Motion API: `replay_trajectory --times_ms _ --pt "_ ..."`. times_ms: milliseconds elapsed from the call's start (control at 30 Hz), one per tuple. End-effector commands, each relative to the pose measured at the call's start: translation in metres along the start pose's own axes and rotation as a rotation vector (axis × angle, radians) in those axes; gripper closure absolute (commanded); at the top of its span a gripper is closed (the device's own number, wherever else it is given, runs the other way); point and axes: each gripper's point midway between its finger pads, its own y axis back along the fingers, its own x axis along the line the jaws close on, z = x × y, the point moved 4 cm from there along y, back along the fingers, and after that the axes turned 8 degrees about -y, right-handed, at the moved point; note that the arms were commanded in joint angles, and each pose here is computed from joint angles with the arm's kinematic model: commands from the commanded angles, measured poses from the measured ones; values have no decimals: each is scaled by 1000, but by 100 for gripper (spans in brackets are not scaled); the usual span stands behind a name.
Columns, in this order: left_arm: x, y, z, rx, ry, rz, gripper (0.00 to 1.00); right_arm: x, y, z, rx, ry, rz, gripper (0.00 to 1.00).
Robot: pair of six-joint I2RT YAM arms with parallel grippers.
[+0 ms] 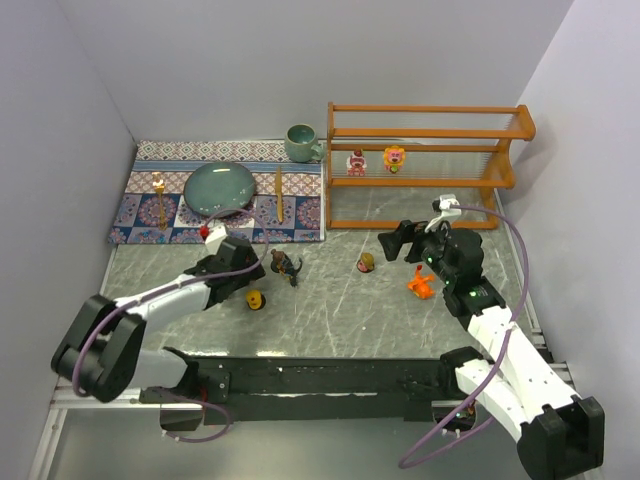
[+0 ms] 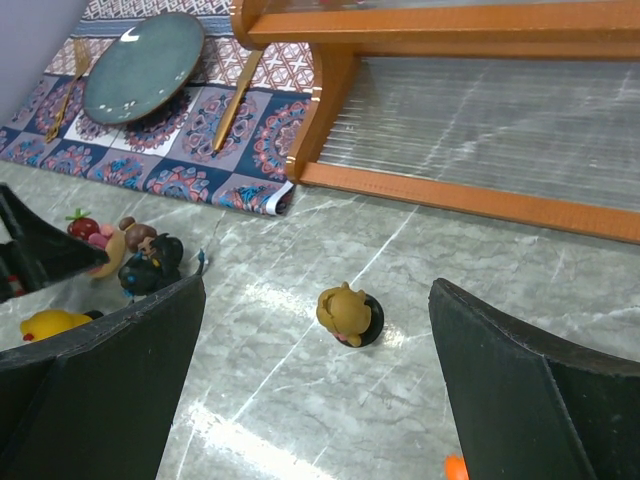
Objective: Place and organize the plastic toys onto the shelf
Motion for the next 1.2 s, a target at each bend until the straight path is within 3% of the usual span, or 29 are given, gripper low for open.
replay_trajectory --times_ms 0,300,633,733,933,1167 --pt "-1 -11 12 -76 -8 78 10 5 2 9 -57 8 24 0" --pt "-12 -20 -2 -72 -99 72 36 3 0 5 -41 7 23 0" --pt "-24 15 12 -113 -161 20 82 10 0 4 -25 5 72 0" --pt "-36 36 29 -150 -197 -47 84 17 1 2 -5 7 117 0" --pt "-89 82 36 -147 -339 -355 83 31 7 -2 48 -1 200 0" --pt "-154 140 -4 -165 -729 -704 84 59 21 -13 144 -20 314 0"
